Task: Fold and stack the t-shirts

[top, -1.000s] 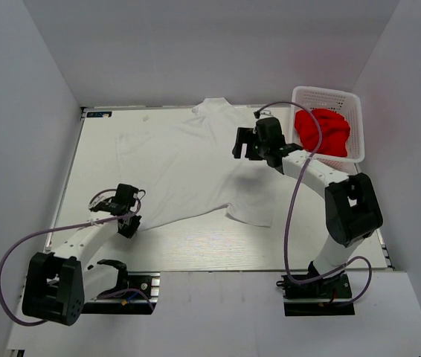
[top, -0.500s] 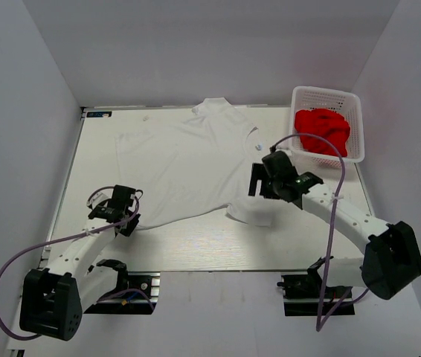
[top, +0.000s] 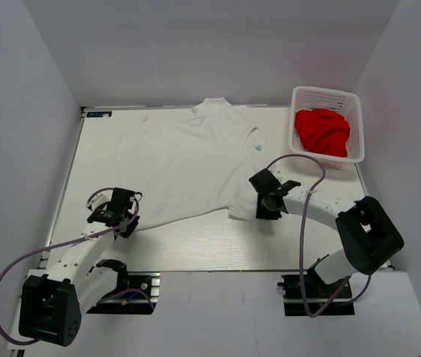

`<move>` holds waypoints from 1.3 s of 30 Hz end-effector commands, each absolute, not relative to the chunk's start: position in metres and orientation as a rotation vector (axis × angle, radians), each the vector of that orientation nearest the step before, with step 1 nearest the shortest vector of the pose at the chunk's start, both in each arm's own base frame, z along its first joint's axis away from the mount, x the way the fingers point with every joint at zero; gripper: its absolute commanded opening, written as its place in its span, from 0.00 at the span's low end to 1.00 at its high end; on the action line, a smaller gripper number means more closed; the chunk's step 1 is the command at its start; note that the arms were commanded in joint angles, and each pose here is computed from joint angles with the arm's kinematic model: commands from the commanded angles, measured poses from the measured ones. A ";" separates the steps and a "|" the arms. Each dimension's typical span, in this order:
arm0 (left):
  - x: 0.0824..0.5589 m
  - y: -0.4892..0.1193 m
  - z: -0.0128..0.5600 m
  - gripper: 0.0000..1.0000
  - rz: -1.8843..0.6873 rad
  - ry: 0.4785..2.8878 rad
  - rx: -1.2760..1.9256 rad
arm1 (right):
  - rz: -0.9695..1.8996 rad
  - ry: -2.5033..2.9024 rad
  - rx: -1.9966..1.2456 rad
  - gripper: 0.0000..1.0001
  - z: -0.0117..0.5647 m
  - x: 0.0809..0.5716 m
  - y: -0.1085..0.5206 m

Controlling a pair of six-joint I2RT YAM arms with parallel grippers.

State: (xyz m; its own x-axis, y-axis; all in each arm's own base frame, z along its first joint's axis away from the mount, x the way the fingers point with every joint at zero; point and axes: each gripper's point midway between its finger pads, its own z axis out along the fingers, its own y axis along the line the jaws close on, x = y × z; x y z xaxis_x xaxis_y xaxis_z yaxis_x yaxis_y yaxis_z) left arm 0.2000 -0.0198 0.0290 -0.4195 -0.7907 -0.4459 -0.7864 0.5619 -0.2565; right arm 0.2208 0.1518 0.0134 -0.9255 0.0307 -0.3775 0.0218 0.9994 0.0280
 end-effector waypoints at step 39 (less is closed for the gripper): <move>0.323 -0.017 0.114 0.00 0.004 2.037 -1.216 | 0.207 2.461 0.133 0.00 0.154 0.359 0.175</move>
